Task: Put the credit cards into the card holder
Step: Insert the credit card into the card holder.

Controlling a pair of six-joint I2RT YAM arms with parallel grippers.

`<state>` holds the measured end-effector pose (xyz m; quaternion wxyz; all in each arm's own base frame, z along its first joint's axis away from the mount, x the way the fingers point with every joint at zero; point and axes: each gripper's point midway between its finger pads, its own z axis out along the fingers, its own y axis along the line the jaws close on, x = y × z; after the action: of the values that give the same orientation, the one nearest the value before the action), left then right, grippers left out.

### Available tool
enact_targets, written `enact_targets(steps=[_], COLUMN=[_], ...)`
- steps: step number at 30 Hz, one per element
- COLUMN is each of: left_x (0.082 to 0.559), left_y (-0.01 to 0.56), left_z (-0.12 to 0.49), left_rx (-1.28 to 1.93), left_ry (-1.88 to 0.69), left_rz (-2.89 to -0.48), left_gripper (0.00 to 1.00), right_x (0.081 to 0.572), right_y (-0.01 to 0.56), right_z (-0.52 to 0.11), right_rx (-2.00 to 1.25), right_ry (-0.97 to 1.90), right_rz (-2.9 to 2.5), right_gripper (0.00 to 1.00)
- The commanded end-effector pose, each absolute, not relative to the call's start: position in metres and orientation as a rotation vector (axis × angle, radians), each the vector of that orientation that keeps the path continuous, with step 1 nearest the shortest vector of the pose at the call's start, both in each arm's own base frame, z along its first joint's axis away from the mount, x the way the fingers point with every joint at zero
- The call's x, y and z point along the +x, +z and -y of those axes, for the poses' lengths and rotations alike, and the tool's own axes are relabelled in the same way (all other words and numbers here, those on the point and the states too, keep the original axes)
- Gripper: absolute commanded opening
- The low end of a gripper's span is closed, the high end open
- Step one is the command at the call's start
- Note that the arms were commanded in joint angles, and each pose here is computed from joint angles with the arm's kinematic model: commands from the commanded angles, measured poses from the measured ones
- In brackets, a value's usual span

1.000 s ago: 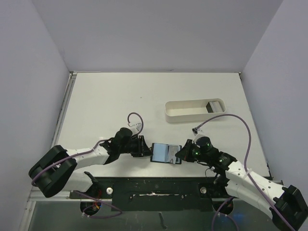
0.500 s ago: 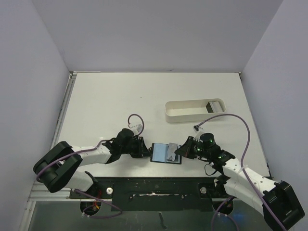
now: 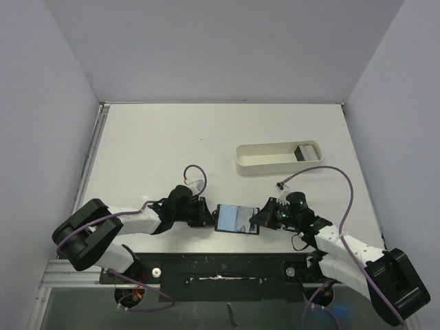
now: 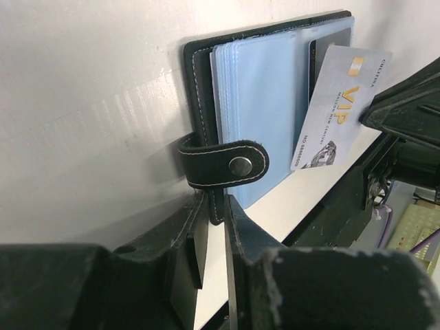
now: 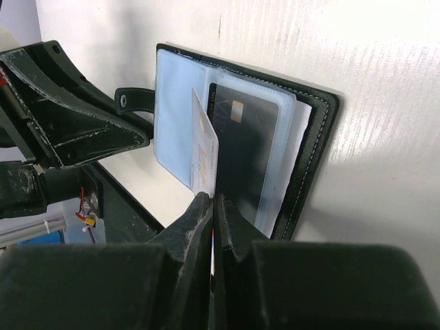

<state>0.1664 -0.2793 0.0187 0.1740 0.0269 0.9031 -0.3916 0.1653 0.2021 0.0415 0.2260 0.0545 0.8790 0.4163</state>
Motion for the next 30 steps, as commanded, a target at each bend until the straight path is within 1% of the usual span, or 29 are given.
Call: enact_targets(steps=[1, 22, 30], left_x=[0.169, 0.165, 0.164], left_y=[0.021, 0.025, 0.025], left_z=[0.284, 0.291, 0.293], left_rx=[0.087, 0.080, 0.086], left_ry=[-1.130, -1.184, -1.195], left_rz=[-2.528, -2.515, -2.512], left_gripper=[0.15, 0.15, 0.15], right_x=[0.173, 0.176, 0.177], right_y=[0.049, 0.035, 0.034], right_z=[-0.206, -0.210, -0.213], right_rx=[0.139, 0.188, 0.157], right_ry=[1.191, 1.204, 1.196], right_rz=[-2.373, -2.422, -2.438], right_gripper=[0.00, 0.00, 0.00])
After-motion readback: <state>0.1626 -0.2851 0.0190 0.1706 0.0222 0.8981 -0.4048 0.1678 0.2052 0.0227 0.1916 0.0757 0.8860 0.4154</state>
